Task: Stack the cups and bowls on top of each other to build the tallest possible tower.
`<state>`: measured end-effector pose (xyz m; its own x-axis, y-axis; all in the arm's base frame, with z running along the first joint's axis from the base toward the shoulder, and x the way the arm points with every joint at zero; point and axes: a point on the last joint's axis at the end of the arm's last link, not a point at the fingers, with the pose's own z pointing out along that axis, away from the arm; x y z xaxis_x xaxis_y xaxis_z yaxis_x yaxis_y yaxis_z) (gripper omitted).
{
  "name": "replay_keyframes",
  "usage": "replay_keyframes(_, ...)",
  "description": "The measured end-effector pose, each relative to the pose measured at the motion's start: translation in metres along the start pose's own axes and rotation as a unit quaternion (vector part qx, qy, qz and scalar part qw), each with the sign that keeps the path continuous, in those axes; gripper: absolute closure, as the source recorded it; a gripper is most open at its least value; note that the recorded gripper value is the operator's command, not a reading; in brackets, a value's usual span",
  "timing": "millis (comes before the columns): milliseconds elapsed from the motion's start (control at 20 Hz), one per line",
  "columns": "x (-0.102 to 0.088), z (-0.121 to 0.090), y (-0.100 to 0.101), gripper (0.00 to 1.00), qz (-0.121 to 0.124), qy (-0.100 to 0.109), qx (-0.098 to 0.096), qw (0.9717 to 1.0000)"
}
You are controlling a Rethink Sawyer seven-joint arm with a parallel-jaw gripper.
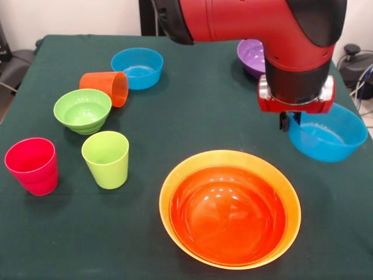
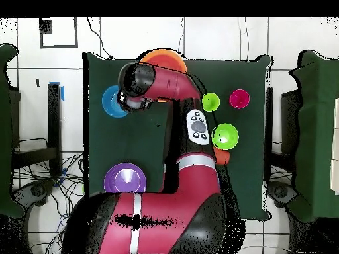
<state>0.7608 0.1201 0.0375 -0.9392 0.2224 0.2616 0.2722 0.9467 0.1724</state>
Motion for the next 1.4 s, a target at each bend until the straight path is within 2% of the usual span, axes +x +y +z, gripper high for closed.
replay_keyframes(50,-0.005,-0.003,-0.001,1.00,0.000,-0.001,-0.001,1.0000)
replay_keyframes(100,-0.019,-0.011,-0.004,1.00,0.002,-0.006,-0.003,1.0000)
replay_keyframes(200,-0.027,-0.015,-0.007,1.00,0.005,-0.010,-0.005,0.9999)
replay_keyframes(350,-0.053,-0.023,-0.023,1.00,0.014,-0.022,-0.009,0.9996)
replay_keyframes(550,-0.070,-0.025,-0.038,1.00,0.022,-0.034,-0.012,0.9991)
replay_keyframes(800,-0.097,-0.023,-0.071,1.00,0.041,-0.055,-0.016,0.9975)
replay_keyframes(1050,-0.110,-0.017,-0.099,1.00,0.056,-0.065,-0.018,0.9962)
replay_keyframes(1400,-0.120,-0.004,-0.131,1.00,0.073,-0.066,-0.016,0.9950)
